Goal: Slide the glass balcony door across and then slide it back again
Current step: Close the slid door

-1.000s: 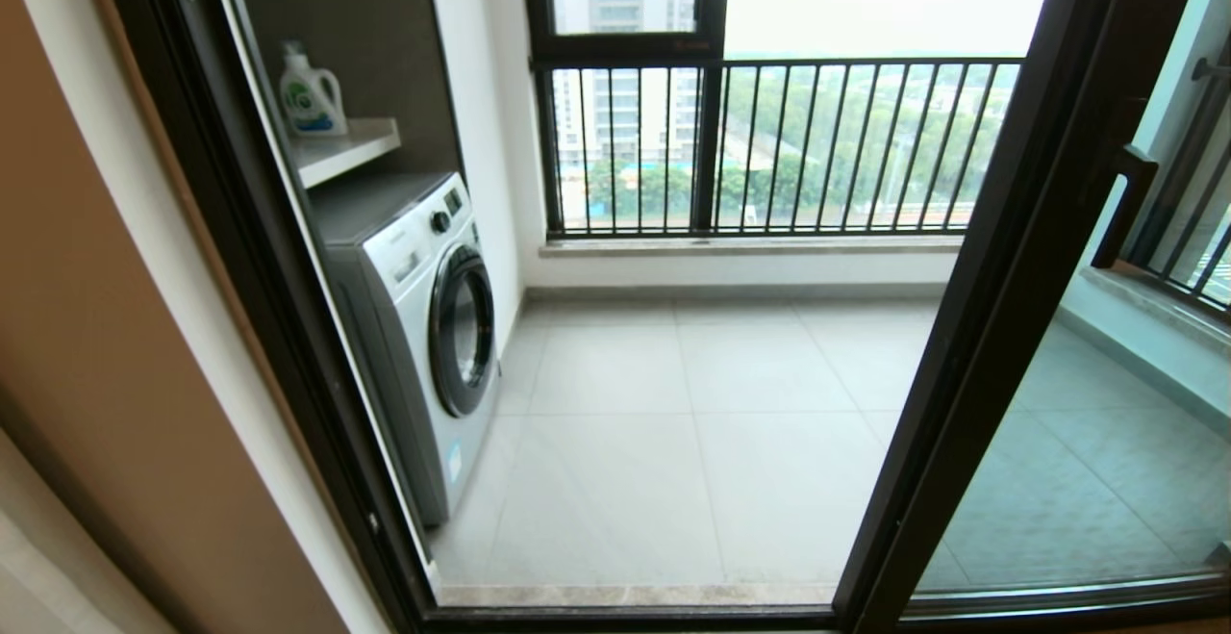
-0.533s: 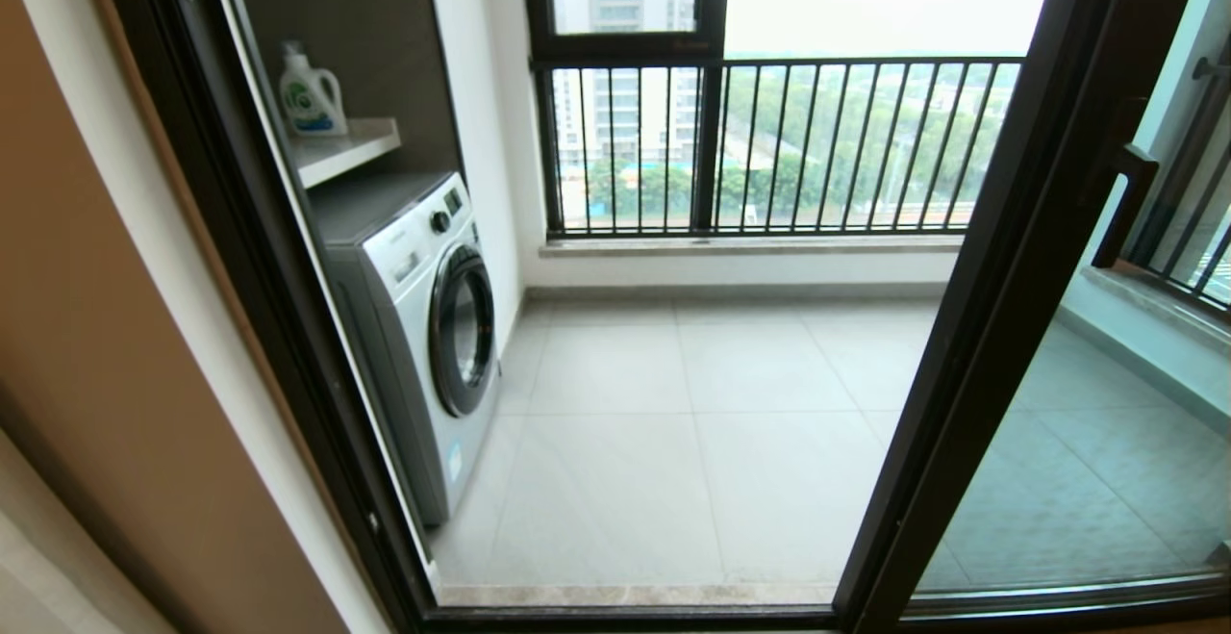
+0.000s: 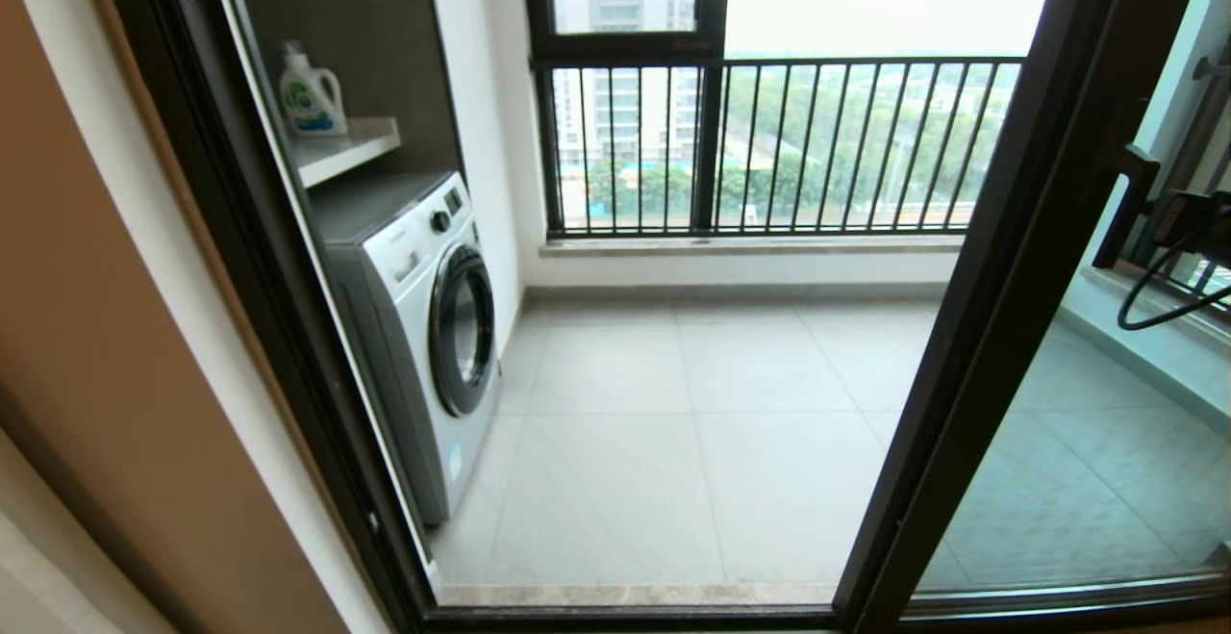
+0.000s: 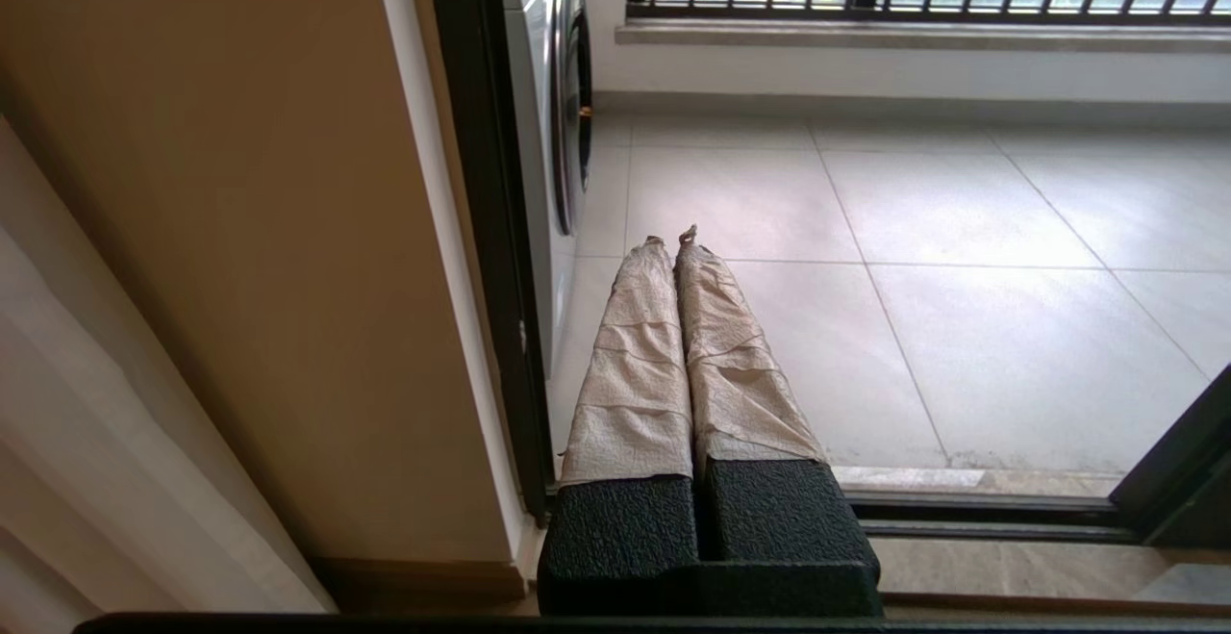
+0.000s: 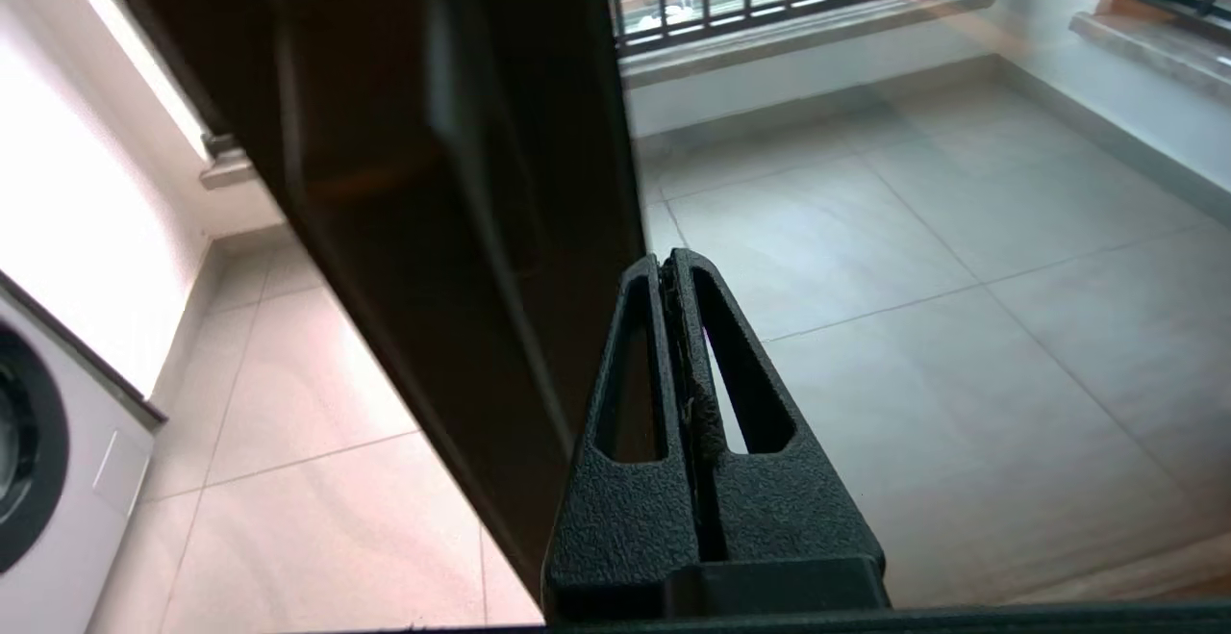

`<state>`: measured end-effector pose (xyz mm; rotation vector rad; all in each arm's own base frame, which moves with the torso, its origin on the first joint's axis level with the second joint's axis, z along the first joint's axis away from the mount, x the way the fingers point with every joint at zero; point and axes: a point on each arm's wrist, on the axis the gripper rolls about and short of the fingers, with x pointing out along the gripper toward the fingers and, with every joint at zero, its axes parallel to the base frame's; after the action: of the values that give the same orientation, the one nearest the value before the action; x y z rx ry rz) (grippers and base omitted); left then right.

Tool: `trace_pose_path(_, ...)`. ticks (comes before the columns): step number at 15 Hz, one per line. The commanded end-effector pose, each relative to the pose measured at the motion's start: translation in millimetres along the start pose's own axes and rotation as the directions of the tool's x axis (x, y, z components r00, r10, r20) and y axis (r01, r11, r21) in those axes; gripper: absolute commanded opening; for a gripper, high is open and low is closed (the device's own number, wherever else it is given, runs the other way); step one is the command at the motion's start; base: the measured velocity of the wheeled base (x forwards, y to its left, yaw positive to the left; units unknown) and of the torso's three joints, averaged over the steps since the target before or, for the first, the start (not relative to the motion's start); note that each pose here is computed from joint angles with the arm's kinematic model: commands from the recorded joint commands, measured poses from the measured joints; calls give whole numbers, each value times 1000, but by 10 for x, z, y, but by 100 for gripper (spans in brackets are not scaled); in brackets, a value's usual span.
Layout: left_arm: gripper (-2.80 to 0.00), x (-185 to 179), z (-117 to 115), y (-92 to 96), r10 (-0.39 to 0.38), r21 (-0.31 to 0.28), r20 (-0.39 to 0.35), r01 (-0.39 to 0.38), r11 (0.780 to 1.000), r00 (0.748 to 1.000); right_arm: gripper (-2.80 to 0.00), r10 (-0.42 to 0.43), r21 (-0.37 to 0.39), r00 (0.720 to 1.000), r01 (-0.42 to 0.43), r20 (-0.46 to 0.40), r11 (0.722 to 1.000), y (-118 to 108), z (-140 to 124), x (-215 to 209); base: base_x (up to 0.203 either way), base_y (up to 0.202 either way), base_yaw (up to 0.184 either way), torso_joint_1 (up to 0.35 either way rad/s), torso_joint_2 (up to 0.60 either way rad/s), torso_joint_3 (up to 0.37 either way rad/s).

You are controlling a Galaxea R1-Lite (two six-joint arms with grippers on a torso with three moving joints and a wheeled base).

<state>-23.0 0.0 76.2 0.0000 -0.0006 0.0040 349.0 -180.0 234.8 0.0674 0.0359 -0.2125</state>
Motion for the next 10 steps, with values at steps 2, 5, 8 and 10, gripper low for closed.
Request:
trace_pose_path(2, -280, 1, 0, 0, 1, 0, -1, -1, 1000, 1000, -280, 37, -2, 999, -37, -1, 999, 134, -21, 65, 0, 0, 0, 0, 0, 0)
trace_pose_path(5, -280, 1, 0, 0, 1, 0, -1, -1, 1000, 1000, -280, 48, -3, 999, -48, 0, 999, 174, -17, 70, 0, 0, 0, 0, 0, 0)
trace_pose_path(8, -280, 1, 0, 0, 1, 0, -1, -1, 1000, 1000, -280, 60, -3, 998, -60, -3, 998, 227, -23, 66, 0, 0, 0, 0, 0, 0)
trace_pose_path(10, -280, 1, 0, 0, 1, 0, -1, -1, 1000, 1000, -280, 86, -4, 996, -86, -8, 996, 332, -32, 57, 0, 0, 0, 0, 0, 0)
